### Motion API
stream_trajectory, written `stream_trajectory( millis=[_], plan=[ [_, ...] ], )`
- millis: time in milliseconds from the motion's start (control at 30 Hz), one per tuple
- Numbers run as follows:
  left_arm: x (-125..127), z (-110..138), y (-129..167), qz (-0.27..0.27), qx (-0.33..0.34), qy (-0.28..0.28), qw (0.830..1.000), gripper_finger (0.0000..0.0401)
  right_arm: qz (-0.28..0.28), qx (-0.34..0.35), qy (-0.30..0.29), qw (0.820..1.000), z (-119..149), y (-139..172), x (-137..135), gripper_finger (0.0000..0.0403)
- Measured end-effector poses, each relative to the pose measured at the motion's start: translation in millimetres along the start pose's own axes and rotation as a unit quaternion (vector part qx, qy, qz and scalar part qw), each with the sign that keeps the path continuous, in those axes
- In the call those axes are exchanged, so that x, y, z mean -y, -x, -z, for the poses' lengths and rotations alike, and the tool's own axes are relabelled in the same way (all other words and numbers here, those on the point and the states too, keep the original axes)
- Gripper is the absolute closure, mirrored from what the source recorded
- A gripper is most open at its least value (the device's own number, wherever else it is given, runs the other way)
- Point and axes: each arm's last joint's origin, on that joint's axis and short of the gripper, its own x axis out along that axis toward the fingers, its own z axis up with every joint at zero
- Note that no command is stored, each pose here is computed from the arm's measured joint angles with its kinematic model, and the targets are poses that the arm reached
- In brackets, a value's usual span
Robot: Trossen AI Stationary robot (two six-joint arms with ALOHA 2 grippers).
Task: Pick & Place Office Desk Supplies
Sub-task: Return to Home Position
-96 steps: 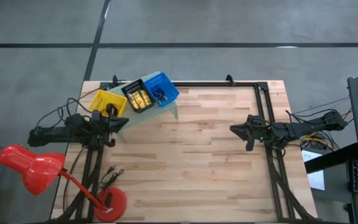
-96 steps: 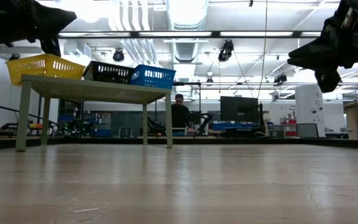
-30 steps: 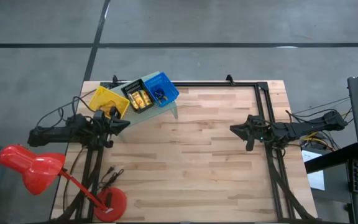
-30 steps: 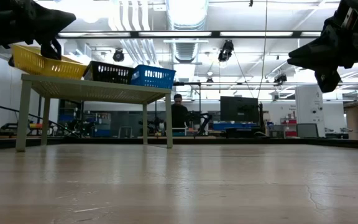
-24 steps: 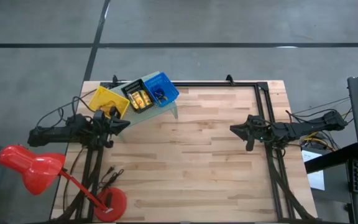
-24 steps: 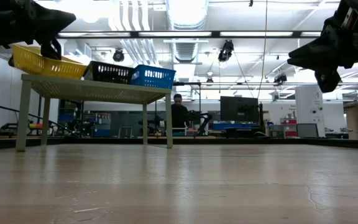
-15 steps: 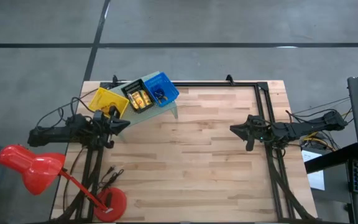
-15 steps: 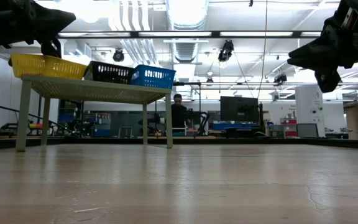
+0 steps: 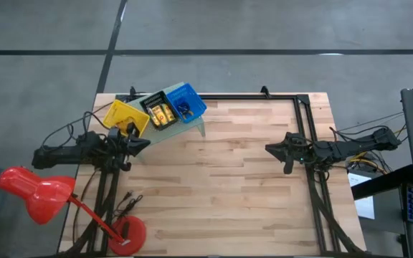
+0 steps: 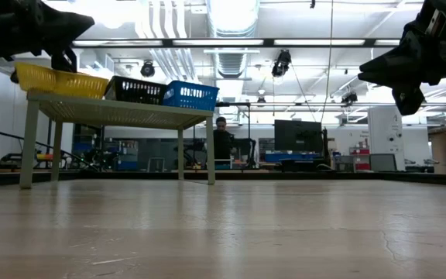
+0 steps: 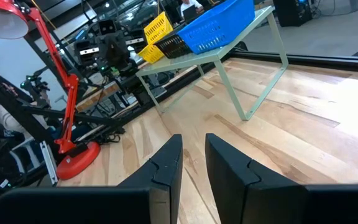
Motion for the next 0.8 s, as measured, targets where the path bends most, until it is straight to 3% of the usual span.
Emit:
stream_trajectory(
  millis=[267,433,633,800],
  plan=[
    [3,-1,0,0.044,-0.006,-0.083,0.996,0.0395,0.000,0.000,0.000,1.000,0,0,0,0.0335],
    [6,-8,1,0.064,0.005,-0.105,0.992,0.0395,0.000,0.000,0.000,1.000,0,0,0,0.0335],
    [12,-14,2,0.136,0.008,-0.117,0.984,0.0395,0.000,0.000,0.000,1.000,0,0,0,0.0335],
    [18,-16,5,0.227,-0.002,-0.115,0.967,0.0395,0.000,0.000,0.000,1.000,0,0,0,0.0335]
  ],
)
